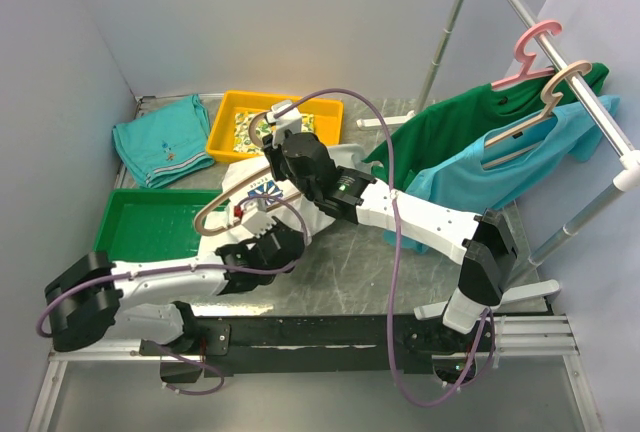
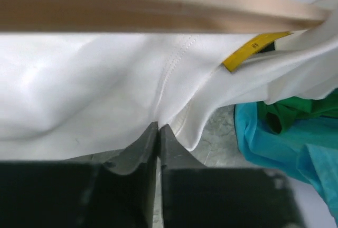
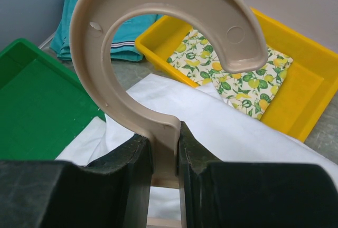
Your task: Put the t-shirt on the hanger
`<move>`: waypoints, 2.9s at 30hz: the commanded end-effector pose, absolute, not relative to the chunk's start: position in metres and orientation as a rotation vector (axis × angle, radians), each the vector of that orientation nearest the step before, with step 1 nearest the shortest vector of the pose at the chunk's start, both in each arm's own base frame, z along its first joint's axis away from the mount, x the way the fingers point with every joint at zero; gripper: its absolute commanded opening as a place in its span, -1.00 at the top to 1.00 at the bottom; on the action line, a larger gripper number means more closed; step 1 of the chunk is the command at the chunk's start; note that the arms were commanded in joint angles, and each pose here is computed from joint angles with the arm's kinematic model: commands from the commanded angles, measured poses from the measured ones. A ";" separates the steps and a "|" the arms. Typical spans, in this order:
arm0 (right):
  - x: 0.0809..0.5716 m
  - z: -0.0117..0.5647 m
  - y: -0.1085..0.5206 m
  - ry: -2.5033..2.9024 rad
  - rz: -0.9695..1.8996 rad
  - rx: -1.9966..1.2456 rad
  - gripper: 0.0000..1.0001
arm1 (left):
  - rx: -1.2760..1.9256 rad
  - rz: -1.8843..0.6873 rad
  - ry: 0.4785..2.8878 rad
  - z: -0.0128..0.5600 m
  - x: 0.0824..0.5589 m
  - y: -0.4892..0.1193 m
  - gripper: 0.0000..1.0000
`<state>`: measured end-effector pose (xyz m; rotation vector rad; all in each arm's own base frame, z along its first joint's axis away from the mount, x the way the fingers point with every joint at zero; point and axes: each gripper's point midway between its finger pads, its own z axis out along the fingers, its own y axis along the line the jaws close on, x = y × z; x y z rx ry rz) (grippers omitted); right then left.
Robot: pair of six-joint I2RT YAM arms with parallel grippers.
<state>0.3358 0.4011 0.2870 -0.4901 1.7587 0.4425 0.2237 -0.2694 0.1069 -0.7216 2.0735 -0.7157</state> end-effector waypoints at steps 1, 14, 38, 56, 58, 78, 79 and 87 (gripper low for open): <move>0.338 0.340 0.388 1.659 0.470 -0.396 1.00 | -0.808 -0.720 1.953 0.133 0.229 -0.238 0.98; 0.346 0.376 0.348 1.586 0.404 -0.276 1.00 | -0.981 -0.740 1.806 0.152 0.214 -0.155 0.98; 0.345 0.396 0.327 1.531 0.333 -0.277 1.00 | -0.905 -0.601 1.609 0.227 0.230 -0.074 0.98; 0.359 0.437 0.338 1.451 0.206 -0.258 1.00 | -0.678 -0.520 1.475 0.369 0.224 -0.047 0.98; 0.359 0.457 0.341 1.425 0.213 -0.249 1.00 | -0.609 -0.541 1.433 0.401 0.226 -0.052 0.98; 0.363 0.554 0.351 1.285 0.239 -0.092 1.00 | -0.174 -0.505 1.394 0.540 0.274 -0.122 0.96; 0.358 0.557 0.353 1.282 0.256 -0.100 1.00 | -0.174 -0.501 1.386 0.543 0.274 -0.120 0.94; 0.312 0.565 0.390 1.250 0.486 -0.308 1.00 | -0.092 -0.493 1.332 0.570 0.278 -0.130 0.28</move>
